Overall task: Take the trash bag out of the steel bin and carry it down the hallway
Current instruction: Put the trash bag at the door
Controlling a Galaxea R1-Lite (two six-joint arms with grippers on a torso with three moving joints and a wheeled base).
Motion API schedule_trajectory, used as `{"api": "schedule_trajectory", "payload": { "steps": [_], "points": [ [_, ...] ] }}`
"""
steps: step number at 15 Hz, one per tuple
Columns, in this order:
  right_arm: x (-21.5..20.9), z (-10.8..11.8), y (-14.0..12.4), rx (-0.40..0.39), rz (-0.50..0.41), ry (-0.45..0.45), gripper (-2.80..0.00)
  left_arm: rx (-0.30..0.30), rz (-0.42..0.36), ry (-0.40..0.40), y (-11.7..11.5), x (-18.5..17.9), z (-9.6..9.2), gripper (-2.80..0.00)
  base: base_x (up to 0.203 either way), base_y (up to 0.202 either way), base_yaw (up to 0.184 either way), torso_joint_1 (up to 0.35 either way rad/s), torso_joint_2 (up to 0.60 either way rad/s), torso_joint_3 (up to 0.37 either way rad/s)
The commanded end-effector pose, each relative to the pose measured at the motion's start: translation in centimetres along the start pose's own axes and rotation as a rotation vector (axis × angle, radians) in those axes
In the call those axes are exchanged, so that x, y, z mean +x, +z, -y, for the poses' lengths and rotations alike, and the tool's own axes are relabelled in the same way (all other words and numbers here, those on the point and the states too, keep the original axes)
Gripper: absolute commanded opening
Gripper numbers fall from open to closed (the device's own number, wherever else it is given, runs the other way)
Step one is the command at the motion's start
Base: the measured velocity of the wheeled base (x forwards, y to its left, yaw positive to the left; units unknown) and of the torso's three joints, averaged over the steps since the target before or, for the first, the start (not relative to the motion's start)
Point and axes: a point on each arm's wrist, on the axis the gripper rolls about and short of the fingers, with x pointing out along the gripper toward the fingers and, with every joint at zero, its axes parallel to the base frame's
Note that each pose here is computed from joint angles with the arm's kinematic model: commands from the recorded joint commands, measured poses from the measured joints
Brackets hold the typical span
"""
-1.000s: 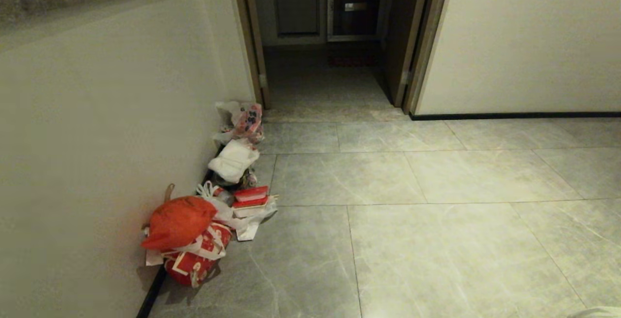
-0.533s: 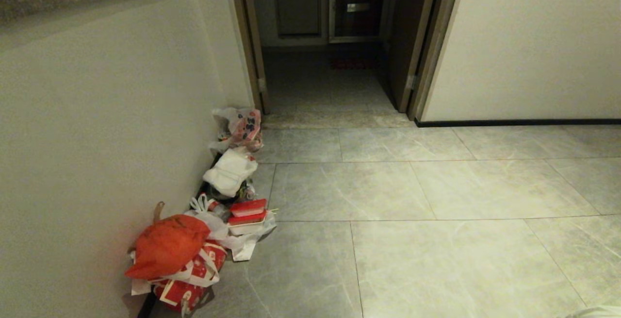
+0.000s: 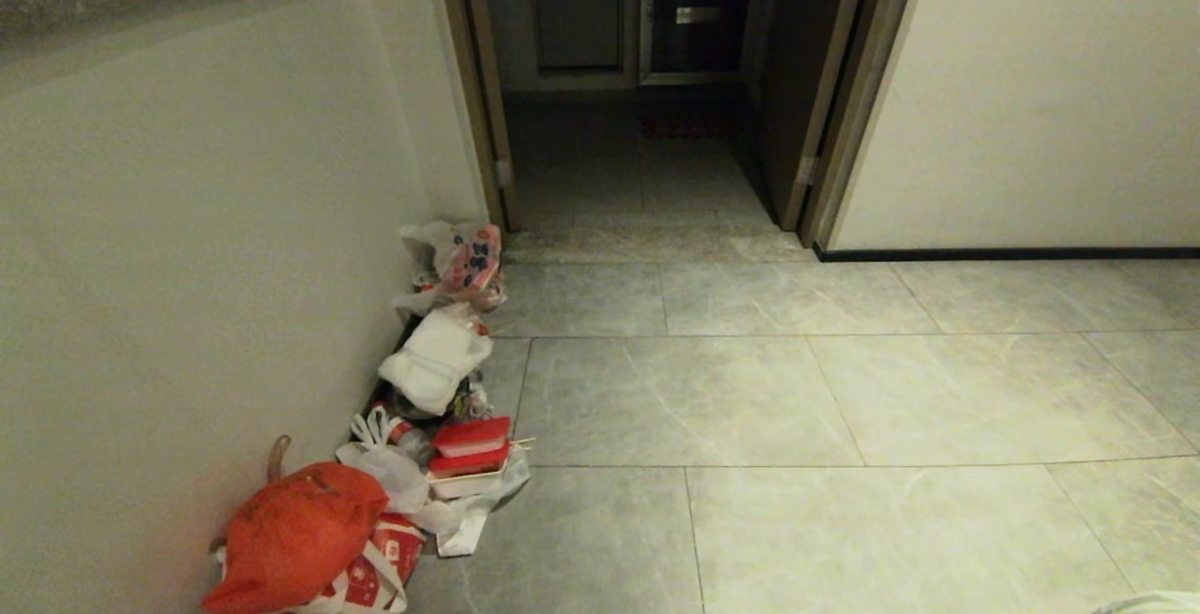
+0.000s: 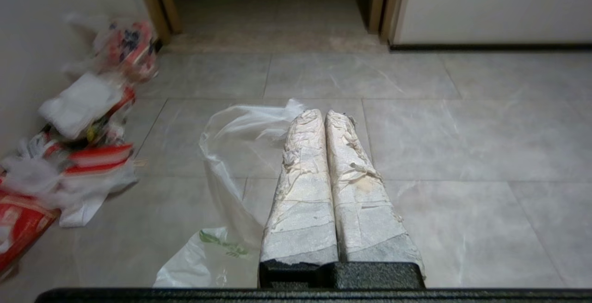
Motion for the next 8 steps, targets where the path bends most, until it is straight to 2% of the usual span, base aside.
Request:
{"api": "schedule_trajectory", "payload": {
  "steps": [1, 8],
  "points": [
    [0.16, 0.00, -0.71, 0.000, -0.025, 0.000, -2.80, 0.000, -0.002, 0.001, 0.00, 0.01, 0.00, -2.80, 0.191, 0.000, 0.003, 0.002, 0.00, 0.002],
    [0.16, 0.00, -0.71, 0.000, -0.025, 0.000, -2.80, 0.000, -0.001, 0.001, 0.02, 0.00, 0.00, -2.80, 0.192, 0.000, 0.001, 0.000, 0.00, 0.002]
  ]
}}
